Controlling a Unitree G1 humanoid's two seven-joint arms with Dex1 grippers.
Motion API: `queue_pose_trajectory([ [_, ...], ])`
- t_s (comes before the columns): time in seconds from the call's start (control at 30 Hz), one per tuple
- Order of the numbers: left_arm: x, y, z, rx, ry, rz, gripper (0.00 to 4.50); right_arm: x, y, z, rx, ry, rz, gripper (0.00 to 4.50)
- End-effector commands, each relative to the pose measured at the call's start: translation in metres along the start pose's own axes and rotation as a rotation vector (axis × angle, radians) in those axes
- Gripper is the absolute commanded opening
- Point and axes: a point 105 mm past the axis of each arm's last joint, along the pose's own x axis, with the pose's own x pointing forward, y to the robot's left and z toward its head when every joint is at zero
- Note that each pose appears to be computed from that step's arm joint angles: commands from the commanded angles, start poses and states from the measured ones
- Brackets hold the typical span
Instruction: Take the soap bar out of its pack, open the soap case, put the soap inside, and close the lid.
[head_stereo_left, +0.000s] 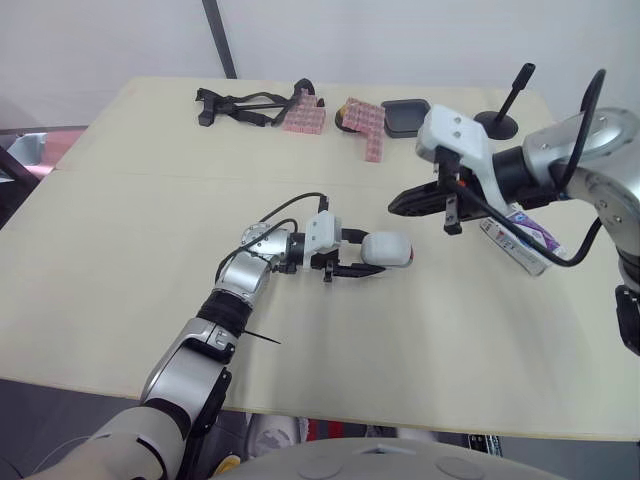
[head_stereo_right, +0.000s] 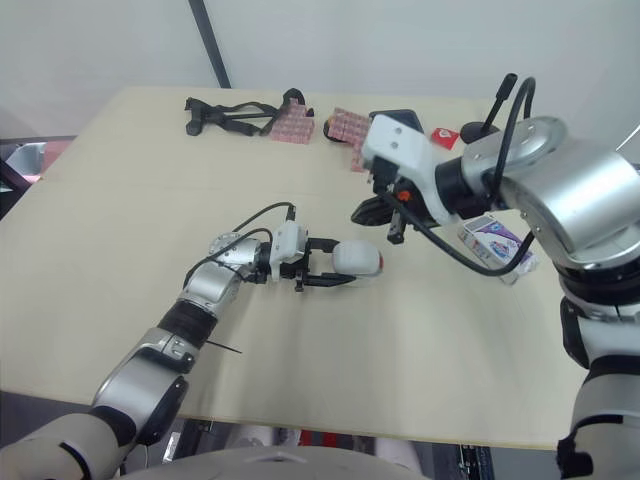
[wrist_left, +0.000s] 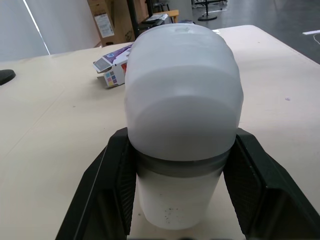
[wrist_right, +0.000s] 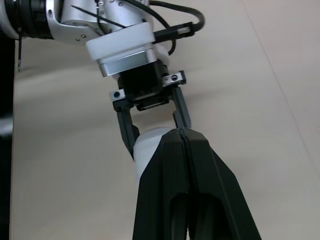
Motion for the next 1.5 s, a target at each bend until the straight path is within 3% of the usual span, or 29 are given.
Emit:
queue_pose_trajectory([
  [0.03, -0.004, -0.006, -0.012, -0.032, 0.059, -0.014, 1.96, -0.005, 0.008, 0.009, -0.055, -0.047, 0.009, 0.03],
  [0.2, -0.005, -0.006, -0.011, -0.035, 0.059, -0.011, 1.96, -0.002, 0.017, 0.001, -0.051, -0.042, 0.049, 0.03],
  [1.5, -0.006, -0.006, -0.011, -0.034, 0.058, -0.001, 1.96, 0.026, -0.004, -0.050, 0.145, 0.048, -0.014, 0.03],
])
